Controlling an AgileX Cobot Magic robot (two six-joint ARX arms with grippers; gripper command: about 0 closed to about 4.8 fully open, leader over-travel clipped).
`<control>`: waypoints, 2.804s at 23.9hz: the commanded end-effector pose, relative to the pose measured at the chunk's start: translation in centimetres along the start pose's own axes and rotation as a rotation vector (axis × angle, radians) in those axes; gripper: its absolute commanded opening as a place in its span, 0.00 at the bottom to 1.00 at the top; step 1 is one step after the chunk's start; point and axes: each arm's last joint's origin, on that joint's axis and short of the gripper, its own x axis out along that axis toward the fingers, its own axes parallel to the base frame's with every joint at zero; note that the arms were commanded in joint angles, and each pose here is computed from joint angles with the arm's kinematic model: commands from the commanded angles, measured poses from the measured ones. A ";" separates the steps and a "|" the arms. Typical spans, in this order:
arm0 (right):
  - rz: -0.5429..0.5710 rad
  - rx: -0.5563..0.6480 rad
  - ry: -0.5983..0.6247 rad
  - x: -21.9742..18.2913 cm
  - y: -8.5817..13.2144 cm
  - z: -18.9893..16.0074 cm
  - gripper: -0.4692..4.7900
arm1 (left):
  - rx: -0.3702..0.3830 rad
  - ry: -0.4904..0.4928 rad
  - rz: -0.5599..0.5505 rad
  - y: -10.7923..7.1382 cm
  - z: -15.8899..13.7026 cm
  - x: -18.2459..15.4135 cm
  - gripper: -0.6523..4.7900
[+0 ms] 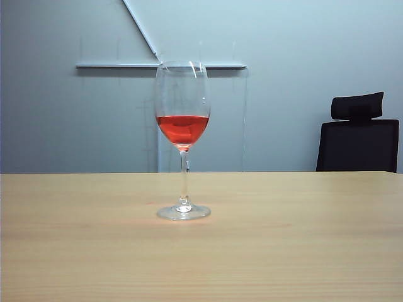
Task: Gently pick up the goblet, rotate it counterclockwise for two full turns (viewing from above), and then place it back on the table.
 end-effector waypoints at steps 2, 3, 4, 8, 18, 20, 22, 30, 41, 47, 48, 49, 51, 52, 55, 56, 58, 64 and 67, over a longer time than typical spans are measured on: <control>0.001 -0.004 -0.009 0.0 0.0 0.0 0.08 | 0.001 -0.012 -0.006 0.0 0.2 0.0 0.11; 0.001 -0.003 -0.009 0.0 0.0 0.0 0.08 | 0.001 -0.012 -0.006 0.0 0.2 0.0 0.11; 0.001 -0.003 -0.009 0.0 0.0 0.0 0.08 | 0.001 -0.012 -0.006 0.0 0.2 0.0 0.11; 0.002 -0.003 -0.011 0.0 0.0 0.0 0.08 | 0.001 -0.012 -0.007 0.0 0.2 0.0 0.11; 0.128 0.232 -0.114 -0.1 0.4 1.3 0.08 | 0.018 0.064 -0.257 -2.6 -0.4 0.0 0.11; 0.171 0.260 -0.143 -0.2 0.5 2.3 0.08 | 0.026 0.074 -0.369 -3.7 -0.5 -0.3 0.11; 0.195 0.258 -0.141 -0.2 0.6 2.9 0.08 | 0.029 0.075 -0.417 -4.1 -0.5 -0.5 0.11; 0.421 0.146 0.062 3.9 2.4 5.9 0.21 | 0.035 0.079 -0.490 -4.8 -0.6 -0.8 0.11; 0.811 -0.068 0.291 13.0 12.4 0.9 0.79 | 0.035 0.079 -0.490 -4.8 -0.6 -0.8 0.11; 0.875 -0.059 0.219 16.4 15.0 -3.0 0.79 | 0.035 0.079 -0.490 -4.8 -0.6 -0.8 0.11; 0.891 -0.056 0.209 16.5 15.1 -3.3 0.79 | 0.035 0.079 -0.490 -4.8 -0.6 -0.8 0.11; 0.919 -0.053 0.198 16.6 15.4 -3.6 0.79 | 0.035 0.079 -0.490 -4.8 -0.6 -0.8 0.11; 0.961 -0.048 0.199 16.8 15.6 -4.0 0.79 | 0.035 0.079 -0.490 -4.8 -0.6 -0.8 0.11; 0.979 -0.047 0.206 16.8 15.8 -4.2 0.79 | 0.035 0.079 -0.490 -4.8 -0.6 -0.8 0.11; 1.011 -0.051 0.212 16.6 17.2 -4.6 0.79 | 0.035 0.079 -0.490 -4.8 -0.6 -0.8 0.11; 1.014 -0.052 0.209 16.6 17.6 -4.6 0.79 | 0.035 0.079 -0.490 -4.8 -0.6 -0.8 0.11; 1.004 -0.056 0.211 16.8 18.2 -4.7 0.79 | 0.035 0.079 -0.490 -4.8 -0.6 -0.8 0.11; 0.935 -0.062 0.181 17.5 18.8 -5.4 0.77 | 0.035 0.079 -0.490 -4.8 -0.6 -0.8 0.11; 0.937 -0.060 0.171 18.0 19.0 -5.6 0.76 | 0.035 0.079 -0.490 -4.8 -0.6 -0.8 0.11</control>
